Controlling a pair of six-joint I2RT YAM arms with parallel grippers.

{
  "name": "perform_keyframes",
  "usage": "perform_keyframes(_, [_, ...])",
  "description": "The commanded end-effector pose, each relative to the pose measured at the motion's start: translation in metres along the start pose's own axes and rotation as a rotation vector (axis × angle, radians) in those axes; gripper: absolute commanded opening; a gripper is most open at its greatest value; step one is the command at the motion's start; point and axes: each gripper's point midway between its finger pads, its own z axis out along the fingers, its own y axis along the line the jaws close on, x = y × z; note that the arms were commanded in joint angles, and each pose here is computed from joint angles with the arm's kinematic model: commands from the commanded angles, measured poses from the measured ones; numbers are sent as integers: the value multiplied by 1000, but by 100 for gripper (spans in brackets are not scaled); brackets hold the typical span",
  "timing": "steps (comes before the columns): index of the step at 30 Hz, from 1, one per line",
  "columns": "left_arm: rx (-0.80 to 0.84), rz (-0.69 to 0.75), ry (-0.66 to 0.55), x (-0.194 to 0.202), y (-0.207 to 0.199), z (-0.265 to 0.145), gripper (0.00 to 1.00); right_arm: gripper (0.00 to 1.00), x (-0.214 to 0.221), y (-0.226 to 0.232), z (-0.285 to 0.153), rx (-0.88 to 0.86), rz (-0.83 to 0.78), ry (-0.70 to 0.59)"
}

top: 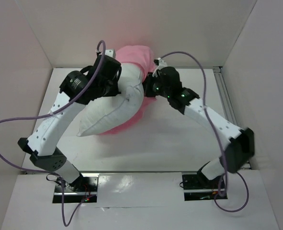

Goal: Put the pillow into the pillowcase

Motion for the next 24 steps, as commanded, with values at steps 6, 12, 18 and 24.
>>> perform_keyframes(6, [-103,4,134,104,-66,68,0,0,94,57,-113,-189,-29,154])
perform_keyframes(12, [-116,2,182,145,-97,81,0,0,122,2,-107,-46,-34,229])
perform_keyframes(18, [-114,-15,120,125,-99,76,0,0,74,11,-94,-48,-90,165])
perform_keyframes(24, [-117,-90,-59,41,-81,37,0,0,-4,101,-174,-307,-119,-25])
